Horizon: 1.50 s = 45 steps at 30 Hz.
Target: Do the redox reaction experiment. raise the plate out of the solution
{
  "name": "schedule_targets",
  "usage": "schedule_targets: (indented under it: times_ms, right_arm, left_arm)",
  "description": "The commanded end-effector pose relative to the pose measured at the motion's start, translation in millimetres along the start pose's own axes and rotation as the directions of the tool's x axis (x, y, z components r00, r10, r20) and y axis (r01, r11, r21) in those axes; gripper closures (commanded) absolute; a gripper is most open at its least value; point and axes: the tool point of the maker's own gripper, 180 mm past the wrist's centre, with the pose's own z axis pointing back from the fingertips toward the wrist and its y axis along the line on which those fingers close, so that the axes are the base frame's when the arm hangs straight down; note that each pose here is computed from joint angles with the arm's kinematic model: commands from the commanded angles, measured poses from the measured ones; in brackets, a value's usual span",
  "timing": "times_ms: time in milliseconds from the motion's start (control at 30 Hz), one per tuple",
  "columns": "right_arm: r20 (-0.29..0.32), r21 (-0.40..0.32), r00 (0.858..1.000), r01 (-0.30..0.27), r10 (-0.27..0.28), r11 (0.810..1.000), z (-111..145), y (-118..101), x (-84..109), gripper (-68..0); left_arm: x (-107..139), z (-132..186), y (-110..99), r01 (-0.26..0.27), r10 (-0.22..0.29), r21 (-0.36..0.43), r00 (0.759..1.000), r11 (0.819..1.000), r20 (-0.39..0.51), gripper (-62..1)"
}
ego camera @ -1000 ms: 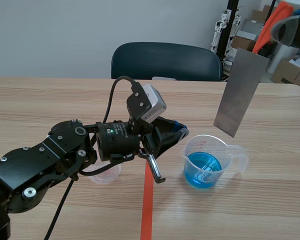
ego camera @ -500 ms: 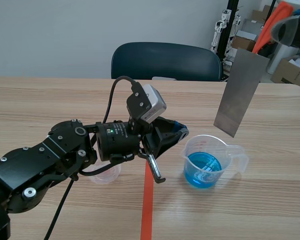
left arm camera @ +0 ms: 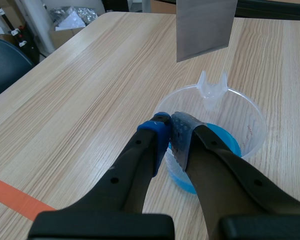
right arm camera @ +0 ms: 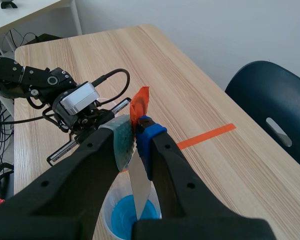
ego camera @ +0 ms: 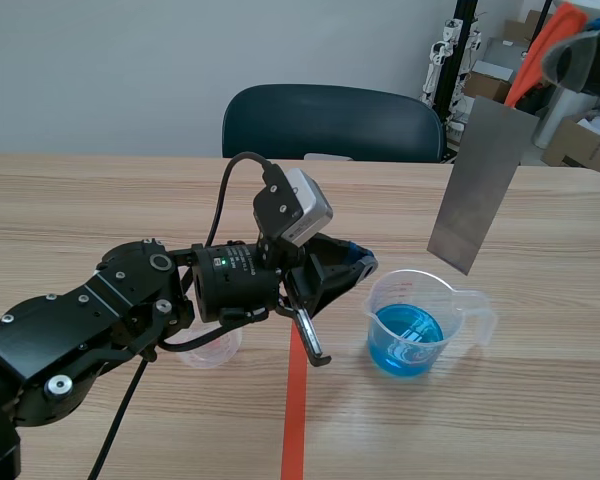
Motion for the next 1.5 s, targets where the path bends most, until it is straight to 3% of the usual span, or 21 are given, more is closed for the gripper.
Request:
schedule_targets:
  times_ms: [0, 1467]
  right_arm:
    - [0.049, 0.001, 0.999, -0.020, 0.020, 1.000, 1.3, -2.5, 19.2, -0.3]
    - [0.052, 0.001, 0.998, -0.020, 0.020, 1.000, 1.4, -2.5, 19.9, -0.3]
  left_arm:
    - [13.3, -2.4, 6.6, 0.013, -0.014, 0.012, 0.999, 1.000, 0.039, -4.0]
    - [17.7, -1.8, 7.3, 0.015, -0.016, 0.017, 0.998, 1.000, 0.064, -4.0]
